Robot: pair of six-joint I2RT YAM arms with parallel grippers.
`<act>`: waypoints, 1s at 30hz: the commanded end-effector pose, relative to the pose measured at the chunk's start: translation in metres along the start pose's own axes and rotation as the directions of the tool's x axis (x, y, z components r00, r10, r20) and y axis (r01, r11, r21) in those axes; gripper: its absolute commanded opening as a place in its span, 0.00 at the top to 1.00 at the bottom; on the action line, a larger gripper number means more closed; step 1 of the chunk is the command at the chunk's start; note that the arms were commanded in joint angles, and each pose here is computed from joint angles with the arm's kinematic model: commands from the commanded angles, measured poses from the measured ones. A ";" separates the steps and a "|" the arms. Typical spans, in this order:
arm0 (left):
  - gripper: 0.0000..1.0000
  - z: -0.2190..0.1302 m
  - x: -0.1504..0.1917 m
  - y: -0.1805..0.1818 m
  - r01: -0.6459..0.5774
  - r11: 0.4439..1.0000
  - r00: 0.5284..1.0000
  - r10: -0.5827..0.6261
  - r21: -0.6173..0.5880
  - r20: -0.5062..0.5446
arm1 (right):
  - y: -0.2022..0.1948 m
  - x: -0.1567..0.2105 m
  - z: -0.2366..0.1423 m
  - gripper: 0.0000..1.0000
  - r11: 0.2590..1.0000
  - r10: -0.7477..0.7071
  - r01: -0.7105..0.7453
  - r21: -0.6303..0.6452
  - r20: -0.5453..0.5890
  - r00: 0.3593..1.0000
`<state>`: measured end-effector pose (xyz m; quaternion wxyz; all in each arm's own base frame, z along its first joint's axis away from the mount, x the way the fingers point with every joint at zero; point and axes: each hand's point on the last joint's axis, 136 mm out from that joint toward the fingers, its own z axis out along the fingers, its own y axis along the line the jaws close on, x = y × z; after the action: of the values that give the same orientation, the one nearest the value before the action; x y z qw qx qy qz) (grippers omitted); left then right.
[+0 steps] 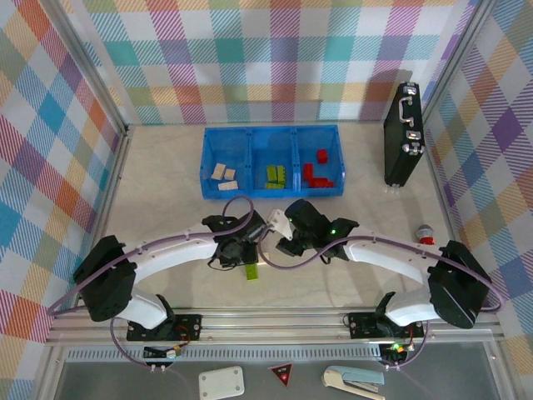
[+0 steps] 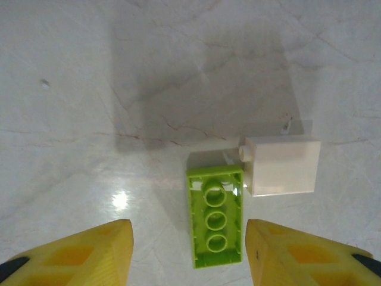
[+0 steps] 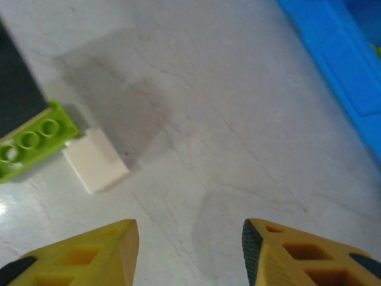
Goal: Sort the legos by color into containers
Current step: Pick up the lego from the middle-left of the table.
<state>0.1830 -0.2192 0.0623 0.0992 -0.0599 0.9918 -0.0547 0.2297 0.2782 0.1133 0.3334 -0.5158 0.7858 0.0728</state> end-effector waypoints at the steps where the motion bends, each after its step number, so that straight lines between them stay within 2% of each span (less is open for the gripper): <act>1: 0.47 0.010 0.010 -0.004 0.018 1.000 1.000 -0.018 -0.023 -0.007 | -0.026 -0.006 -0.012 0.49 0.989 0.026 -0.033 0.142 0.051 0.998; 9: 0.47 0.031 0.030 -0.011 0.005 0.999 0.998 -0.008 -0.045 -0.062 | -0.036 -0.010 -0.028 0.48 0.983 0.061 -0.081 0.162 0.123 0.991; 12: 0.50 0.036 0.034 -0.010 0.003 0.998 0.997 -0.007 -0.058 -0.072 | -0.034 -0.013 -0.030 0.48 0.985 0.061 -0.082 0.149 0.140 0.988; 21: 0.55 0.049 0.042 -0.007 -0.008 0.996 0.995 -0.001 -0.087 -0.105 | -0.032 -0.015 -0.032 0.48 0.987 0.061 -0.082 0.139 0.151 0.987; 30: 0.61 0.043 0.038 -0.004 -0.019 0.994 0.996 0.010 -0.107 -0.087 | -0.032 -0.015 -0.033 0.48 0.987 0.061 -0.083 0.136 0.156 0.986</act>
<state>0.1626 -0.2360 0.0153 0.0600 -0.0600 0.9963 -0.0162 0.2466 0.2564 0.1481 0.4126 -0.4642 0.7822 0.0500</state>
